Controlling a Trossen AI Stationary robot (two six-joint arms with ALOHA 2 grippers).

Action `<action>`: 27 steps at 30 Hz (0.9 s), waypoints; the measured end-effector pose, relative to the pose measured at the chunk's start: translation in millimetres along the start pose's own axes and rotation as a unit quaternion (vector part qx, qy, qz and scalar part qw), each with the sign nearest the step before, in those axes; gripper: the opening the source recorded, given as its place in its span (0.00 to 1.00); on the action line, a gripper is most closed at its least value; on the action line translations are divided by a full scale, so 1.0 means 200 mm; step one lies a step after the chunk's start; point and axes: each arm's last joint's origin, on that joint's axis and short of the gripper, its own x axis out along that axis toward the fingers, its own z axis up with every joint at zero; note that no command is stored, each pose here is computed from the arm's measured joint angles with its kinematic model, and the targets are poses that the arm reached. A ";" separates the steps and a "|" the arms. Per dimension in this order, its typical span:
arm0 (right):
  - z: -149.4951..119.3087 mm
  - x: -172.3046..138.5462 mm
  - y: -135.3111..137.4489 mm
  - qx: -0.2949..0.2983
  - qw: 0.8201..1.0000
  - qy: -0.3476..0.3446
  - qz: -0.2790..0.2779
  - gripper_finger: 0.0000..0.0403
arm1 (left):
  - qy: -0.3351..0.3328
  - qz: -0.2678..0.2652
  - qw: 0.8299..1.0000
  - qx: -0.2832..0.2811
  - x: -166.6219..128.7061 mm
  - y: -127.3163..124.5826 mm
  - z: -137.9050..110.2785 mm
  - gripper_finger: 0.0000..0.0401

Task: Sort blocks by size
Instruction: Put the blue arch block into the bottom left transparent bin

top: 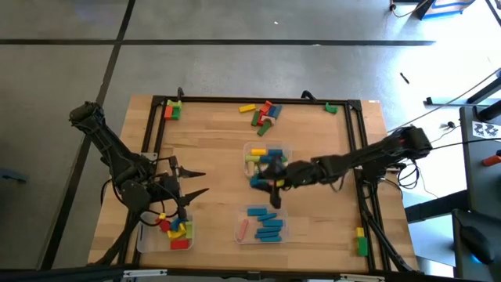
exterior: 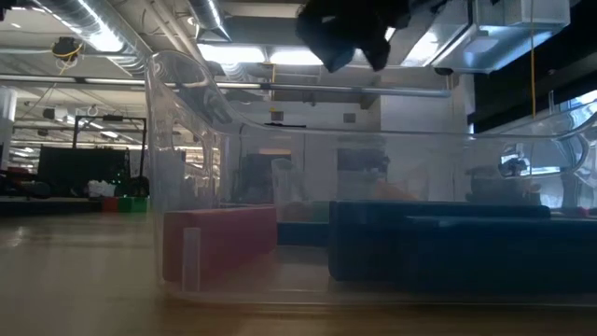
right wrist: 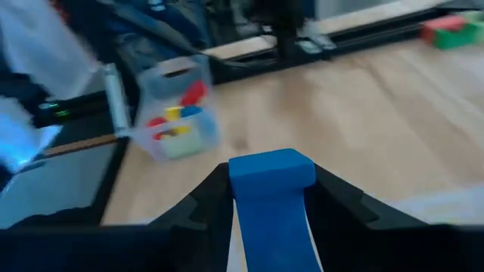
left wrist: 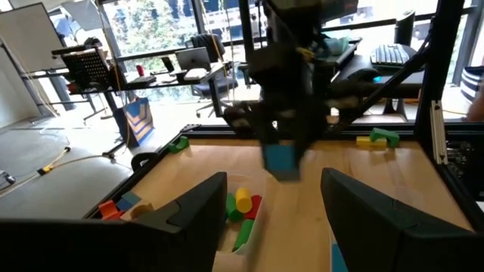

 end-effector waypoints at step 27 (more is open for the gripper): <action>-0.04 0.86 0.32 -0.068 0.987 -0.114 0.093 0.34 | -0.009 -0.002 1.000 -0.017 0.00 0.00 0.02 0.52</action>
